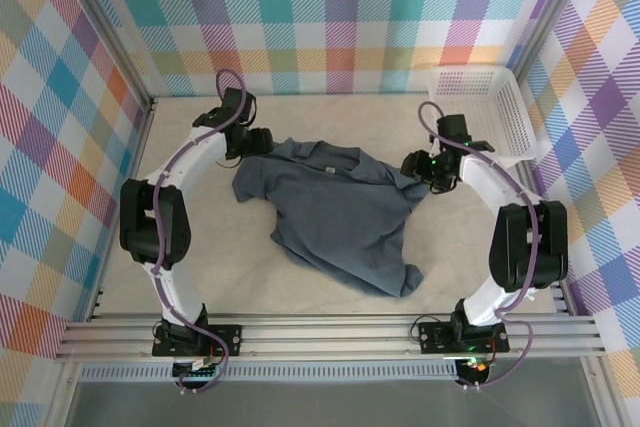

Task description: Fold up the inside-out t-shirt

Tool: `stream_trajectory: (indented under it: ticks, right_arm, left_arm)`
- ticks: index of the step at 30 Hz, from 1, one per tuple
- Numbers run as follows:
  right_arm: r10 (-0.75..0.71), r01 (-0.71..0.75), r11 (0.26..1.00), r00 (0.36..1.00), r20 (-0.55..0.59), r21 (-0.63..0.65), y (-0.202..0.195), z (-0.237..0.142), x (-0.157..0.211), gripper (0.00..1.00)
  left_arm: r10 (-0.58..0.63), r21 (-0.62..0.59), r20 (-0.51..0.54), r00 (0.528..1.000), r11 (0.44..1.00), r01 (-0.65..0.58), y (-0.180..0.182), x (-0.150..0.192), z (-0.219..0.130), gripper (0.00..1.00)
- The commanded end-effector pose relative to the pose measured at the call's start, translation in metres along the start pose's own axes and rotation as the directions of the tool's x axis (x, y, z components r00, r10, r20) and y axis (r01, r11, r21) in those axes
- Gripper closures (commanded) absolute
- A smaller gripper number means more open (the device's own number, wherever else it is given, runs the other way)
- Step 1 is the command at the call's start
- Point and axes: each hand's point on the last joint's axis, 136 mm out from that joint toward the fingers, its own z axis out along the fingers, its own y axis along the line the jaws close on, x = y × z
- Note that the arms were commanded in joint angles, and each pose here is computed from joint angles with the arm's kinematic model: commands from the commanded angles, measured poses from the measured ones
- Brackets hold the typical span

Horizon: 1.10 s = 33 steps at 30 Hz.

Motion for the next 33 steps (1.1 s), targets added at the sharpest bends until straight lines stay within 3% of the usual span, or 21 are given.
stream_trajectory:
  ticks: [1, 5, 7, 9, 10, 12, 15, 16, 18, 20, 24, 28, 33]
  right_arm:
    - [-0.162, 0.144, 0.965, 0.985, 0.064, 0.22, -0.016, 0.016, -0.009, 0.2]
    - [-0.173, 0.166, 0.958, 0.985, 0.009, 0.235, -0.017, 0.043, -0.009, 0.19]
    - [-0.155, 0.159, 0.969, 0.987, -0.035, 0.187, -0.009, 0.057, -0.004, 0.34]
    - [-0.133, 0.14, 0.976, 0.99, -0.049, 0.167, -0.005, 0.059, -0.003, 0.58]
    - [-0.124, 0.129, 0.98, 0.991, -0.039, 0.154, -0.002, 0.057, -0.004, 0.71]
    - [-0.114, 0.115, 0.985, 0.993, -0.016, 0.126, 0.003, 0.05, -0.006, 0.86]
    - [-0.118, 0.117, 0.988, 0.993, 0.009, 0.106, 0.01, 0.035, -0.01, 1.0]
    - [-0.127, 0.124, 0.988, 0.992, 0.019, 0.086, 0.015, 0.027, -0.012, 1.0]
    - [-0.145, 0.143, 0.989, 0.988, 0.053, 0.03, 0.031, 0.006, -0.02, 1.0]
    - [-0.164, 0.17, 0.985, 0.978, 0.126, -0.036, 0.051, -0.031, -0.032, 1.0]
    - [-0.176, 0.244, 0.962, 0.895, 0.411, -0.12, 0.086, -0.141, -0.064, 1.0]
    - [-0.152, 0.37, 0.917, 0.667, 0.729, -0.147, 0.107, -0.272, -0.074, 1.0]
    - [-0.077, 0.488, 0.861, 0.409, 0.909, -0.147, 0.118, -0.401, -0.049, 1.0]
  left_arm:
    - [0.005, -0.075, -0.083, 0.997, 0.997, -0.011, 0.019, 0.018, 0.029, 0.19]
    - [-0.034, -0.037, -0.102, 0.994, 0.999, 0.03, 0.012, 0.013, 0.053, 0.16]
    - [-0.071, -0.054, -0.112, 0.991, 0.996, 0.066, 0.016, 0.011, 0.066, 0.16]
    - [-0.098, -0.064, -0.109, 0.989, 0.994, 0.092, 0.02, 0.01, 0.075, 0.2]
    - [-0.112, -0.057, -0.111, 0.988, 0.993, 0.106, 0.02, 0.01, 0.079, 0.26]
    - [-0.132, -0.037, -0.13, 0.983, 0.991, 0.128, 0.019, 0.013, 0.084, 0.5]
    - [-0.144, -0.026, -0.139, 0.98, 0.99, 0.142, 0.018, 0.016, 0.085, 0.92]
    - [-0.149, -0.016, -0.129, 0.98, 0.989, 0.148, 0.017, 0.013, 0.081, 1.0]
    - [-0.15, 0.015, -0.087, 0.985, 0.988, 0.152, 0.013, 0.0, 0.062, 1.0]
    - [-0.145, 0.049, -0.002, 0.989, 0.988, 0.145, 0.008, -0.024, 0.023, 1.0]
    - [-0.134, 0.152, 0.278, 0.951, 0.984, 0.094, -0.004, -0.084, -0.11, 1.0]
    - [-0.149, 0.287, 0.566, 0.811, 0.957, -0.025, -0.016, -0.111, -0.258, 1.0]
    - [-0.17, 0.329, 0.781, 0.602, 0.93, -0.165, -0.015, -0.102, -0.403, 1.0]
